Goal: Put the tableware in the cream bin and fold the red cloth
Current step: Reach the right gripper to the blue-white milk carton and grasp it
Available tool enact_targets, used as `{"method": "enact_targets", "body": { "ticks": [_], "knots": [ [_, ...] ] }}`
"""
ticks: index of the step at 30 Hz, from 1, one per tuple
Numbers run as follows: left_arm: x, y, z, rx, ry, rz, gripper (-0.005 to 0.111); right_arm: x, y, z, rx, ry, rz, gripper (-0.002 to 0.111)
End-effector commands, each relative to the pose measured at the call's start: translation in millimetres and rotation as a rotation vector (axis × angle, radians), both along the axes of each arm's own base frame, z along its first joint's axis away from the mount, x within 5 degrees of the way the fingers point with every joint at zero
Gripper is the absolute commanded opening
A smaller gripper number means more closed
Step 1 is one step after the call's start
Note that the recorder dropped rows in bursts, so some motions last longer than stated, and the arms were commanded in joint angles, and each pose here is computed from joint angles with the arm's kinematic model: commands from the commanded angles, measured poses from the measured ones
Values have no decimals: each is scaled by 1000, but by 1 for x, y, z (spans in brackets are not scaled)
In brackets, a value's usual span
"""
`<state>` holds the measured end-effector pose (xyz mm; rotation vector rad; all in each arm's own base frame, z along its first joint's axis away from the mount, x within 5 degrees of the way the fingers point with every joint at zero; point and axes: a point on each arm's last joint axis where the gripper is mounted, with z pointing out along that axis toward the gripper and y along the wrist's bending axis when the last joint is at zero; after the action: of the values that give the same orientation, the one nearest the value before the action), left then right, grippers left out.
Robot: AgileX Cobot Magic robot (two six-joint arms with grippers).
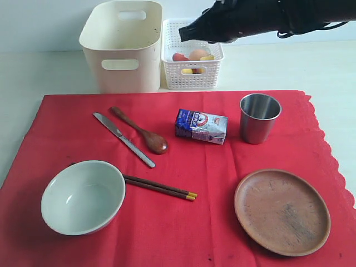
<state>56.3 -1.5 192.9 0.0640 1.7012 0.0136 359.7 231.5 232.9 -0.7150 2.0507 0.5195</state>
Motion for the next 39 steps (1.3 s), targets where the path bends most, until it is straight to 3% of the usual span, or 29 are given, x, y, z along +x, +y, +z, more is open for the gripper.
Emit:
{"method": "enact_targets", "body": {
  "ticks": [1,9,13,19,23,24,25,26,28,29,36,39],
  "knots": [
    [0,0,1,-2,-10,3,0,-24,11,-3,-28,85,236,2],
    [0,0,1,-2,-10,3,0,-70,45,-21,-350,135,392,2],
    [0,0,1,-2,-10,3,0,-77,41,-31,-545,170,339,2],
    [0,0,1,-2,-10,3,0,-70,32,-37,-632,175,228,4],
    [0,0,1,-2,-10,3,0,-65,36,-49,-608,181,197,24],
    [0,0,1,-2,-10,3,0,-63,38,-58,-619,182,203,41],
    [0,0,1,-2,-10,3,0,-62,39,-60,-619,179,207,48],
    [0,0,1,-2,-10,3,0,-61,40,-68,-639,169,236,64],
    [0,0,1,-2,-10,3,0,-59,42,-77,-665,157,270,80],
    [0,0,1,-2,-10,3,0,-59,42,-79,-669,158,274,83],
    [0,0,1,-2,-10,3,0,-52,46,-116,-710,151,309,79],
    [0,0,1,-2,-10,3,0,-51,47,-118,-710,139,315,56]
  ]
}}
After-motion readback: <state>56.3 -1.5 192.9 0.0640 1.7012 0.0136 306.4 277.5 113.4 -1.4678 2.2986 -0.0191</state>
